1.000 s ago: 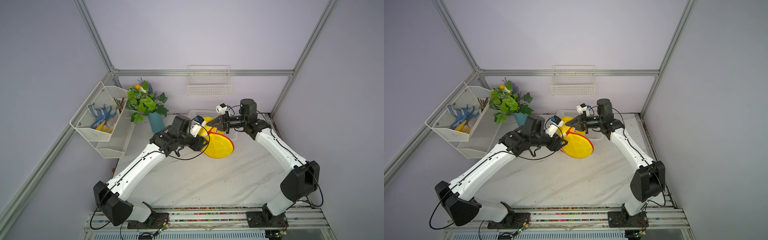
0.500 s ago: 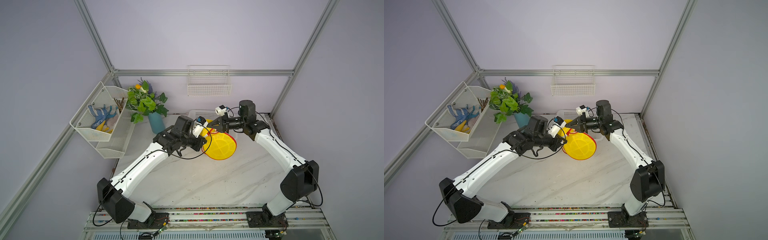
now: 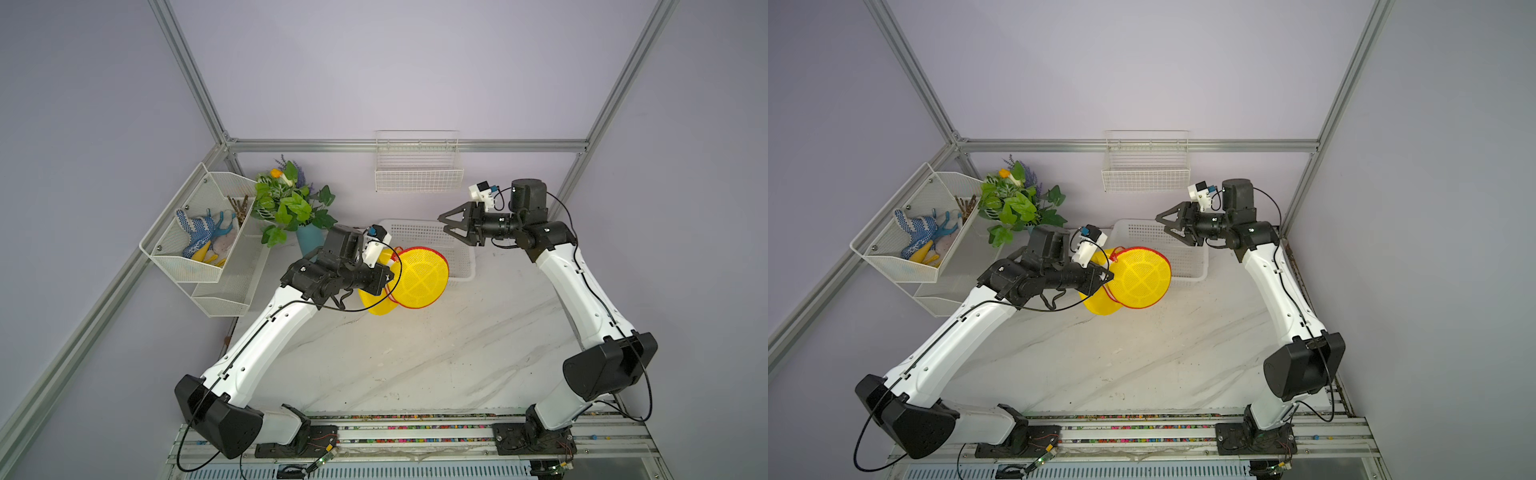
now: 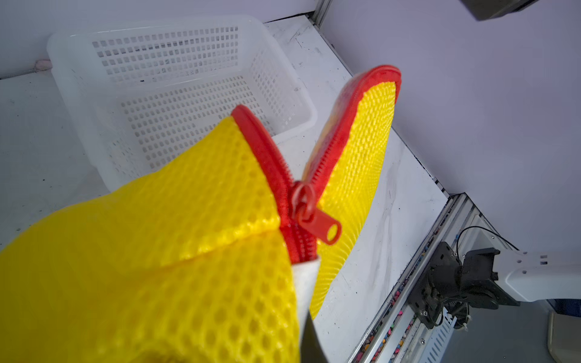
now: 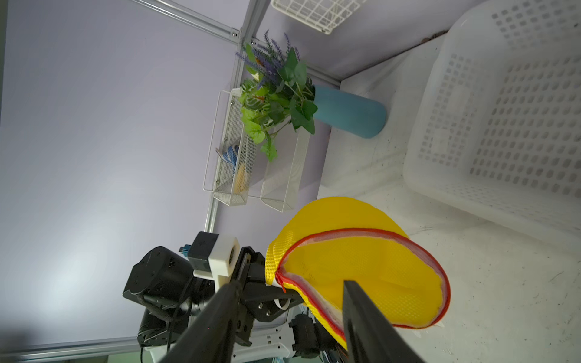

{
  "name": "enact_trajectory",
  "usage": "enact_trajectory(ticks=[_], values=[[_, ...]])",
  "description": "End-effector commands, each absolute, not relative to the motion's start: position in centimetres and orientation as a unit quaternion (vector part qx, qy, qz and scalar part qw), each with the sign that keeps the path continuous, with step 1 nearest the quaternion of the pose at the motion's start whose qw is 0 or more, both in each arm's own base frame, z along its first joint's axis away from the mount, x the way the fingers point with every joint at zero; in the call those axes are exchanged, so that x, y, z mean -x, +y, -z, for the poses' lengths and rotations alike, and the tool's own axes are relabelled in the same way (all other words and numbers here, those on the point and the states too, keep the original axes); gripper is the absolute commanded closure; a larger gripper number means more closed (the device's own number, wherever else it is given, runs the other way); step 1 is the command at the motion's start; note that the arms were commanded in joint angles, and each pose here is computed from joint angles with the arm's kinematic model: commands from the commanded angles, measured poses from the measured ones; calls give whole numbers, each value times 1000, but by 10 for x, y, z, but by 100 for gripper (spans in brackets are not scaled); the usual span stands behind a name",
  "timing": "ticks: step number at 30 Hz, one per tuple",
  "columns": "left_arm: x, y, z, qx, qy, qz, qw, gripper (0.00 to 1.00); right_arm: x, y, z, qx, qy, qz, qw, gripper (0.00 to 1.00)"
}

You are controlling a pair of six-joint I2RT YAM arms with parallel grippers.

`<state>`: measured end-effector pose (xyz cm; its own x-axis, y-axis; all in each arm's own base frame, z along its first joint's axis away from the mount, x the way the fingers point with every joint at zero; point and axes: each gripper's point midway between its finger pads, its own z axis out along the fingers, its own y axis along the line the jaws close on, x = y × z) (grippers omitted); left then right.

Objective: Turn the laundry bag inside out
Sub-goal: Turn over the laundry bag, then zip the zipper on the laundry bag.

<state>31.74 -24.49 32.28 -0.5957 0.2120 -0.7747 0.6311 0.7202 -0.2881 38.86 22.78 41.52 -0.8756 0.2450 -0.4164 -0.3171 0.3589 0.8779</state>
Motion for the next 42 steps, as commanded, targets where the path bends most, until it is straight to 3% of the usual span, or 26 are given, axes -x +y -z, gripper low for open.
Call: enact_trajectory(ticks=[1,7,14,23,42], values=[[-311,-249,-363,-245,834,312,384,100,-366,233,-397,62,816,-512,259,52],[-324,-257,-347,-237,847,315,355,100,-323,272,-401,121,783,-565,231,64],[-329,-259,-351,-223,853,319,348,100,-308,294,-383,137,790,-567,191,59],[-330,-262,-357,-215,852,330,345,100,-325,309,-348,121,816,-539,169,57],[-330,-268,-354,-219,851,337,340,100,-333,333,-350,110,804,-565,151,59]])
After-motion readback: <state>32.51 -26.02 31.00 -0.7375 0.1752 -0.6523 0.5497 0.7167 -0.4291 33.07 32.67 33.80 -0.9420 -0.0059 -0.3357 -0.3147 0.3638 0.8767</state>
